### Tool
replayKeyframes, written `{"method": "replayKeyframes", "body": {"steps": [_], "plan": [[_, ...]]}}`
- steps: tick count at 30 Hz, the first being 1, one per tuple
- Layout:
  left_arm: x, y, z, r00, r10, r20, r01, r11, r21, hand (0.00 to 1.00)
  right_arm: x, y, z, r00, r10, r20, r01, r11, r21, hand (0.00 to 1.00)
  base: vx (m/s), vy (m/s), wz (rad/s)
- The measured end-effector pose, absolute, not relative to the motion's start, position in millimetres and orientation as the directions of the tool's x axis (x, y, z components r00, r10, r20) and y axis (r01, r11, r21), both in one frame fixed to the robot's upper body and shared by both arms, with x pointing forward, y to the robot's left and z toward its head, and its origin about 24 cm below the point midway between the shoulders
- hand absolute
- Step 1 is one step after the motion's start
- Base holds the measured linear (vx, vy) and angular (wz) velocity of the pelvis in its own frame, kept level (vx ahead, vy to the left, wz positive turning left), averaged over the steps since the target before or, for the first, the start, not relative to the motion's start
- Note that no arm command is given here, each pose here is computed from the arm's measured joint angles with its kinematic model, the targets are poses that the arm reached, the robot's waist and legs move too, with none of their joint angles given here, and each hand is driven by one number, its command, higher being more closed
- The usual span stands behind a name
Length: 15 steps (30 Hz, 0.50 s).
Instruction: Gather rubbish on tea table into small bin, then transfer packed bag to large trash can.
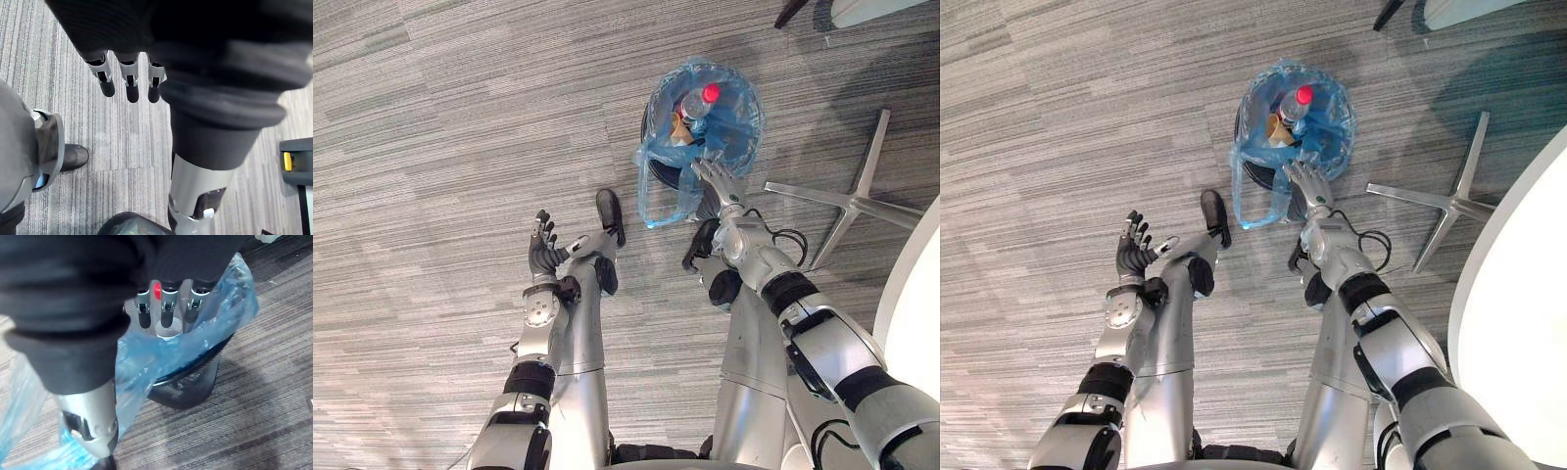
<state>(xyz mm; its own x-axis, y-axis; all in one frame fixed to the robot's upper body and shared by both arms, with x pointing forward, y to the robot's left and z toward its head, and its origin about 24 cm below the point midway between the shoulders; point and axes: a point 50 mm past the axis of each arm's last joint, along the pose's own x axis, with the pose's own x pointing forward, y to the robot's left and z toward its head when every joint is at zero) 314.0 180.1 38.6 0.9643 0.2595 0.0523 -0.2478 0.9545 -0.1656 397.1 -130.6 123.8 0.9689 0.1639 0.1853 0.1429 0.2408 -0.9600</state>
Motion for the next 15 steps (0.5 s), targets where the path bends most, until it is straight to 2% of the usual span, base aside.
{"method": "replayKeyframes", "body": {"steps": [1, 9, 15], "plan": [[316.4, 180.1, 40.7, 0.964, 0.259, 0.058, -0.247, 0.954, -0.168, 0.00, 398.8, -133.4, 122.7, 0.974, 0.156, 0.164, 0.129, 0.213, -0.968, 1.00, -0.04, -0.001, 0.01], [317.7, 182.0, 40.7, 0.964, 0.262, 0.054, -0.250, 0.954, -0.166, 0.00, 401.9, -133.5, 125.2, 0.977, 0.154, 0.145, 0.116, 0.185, -0.976, 1.00, -0.04, -0.001, 0.01], [317.6, 183.6, 40.2, 0.961, 0.271, 0.051, -0.259, 0.951, -0.170, 0.00, 402.7, -133.0, 127.8, 0.978, 0.146, 0.151, 0.116, 0.225, -0.967, 1.00, -0.04, -0.001, 0.00]]}}
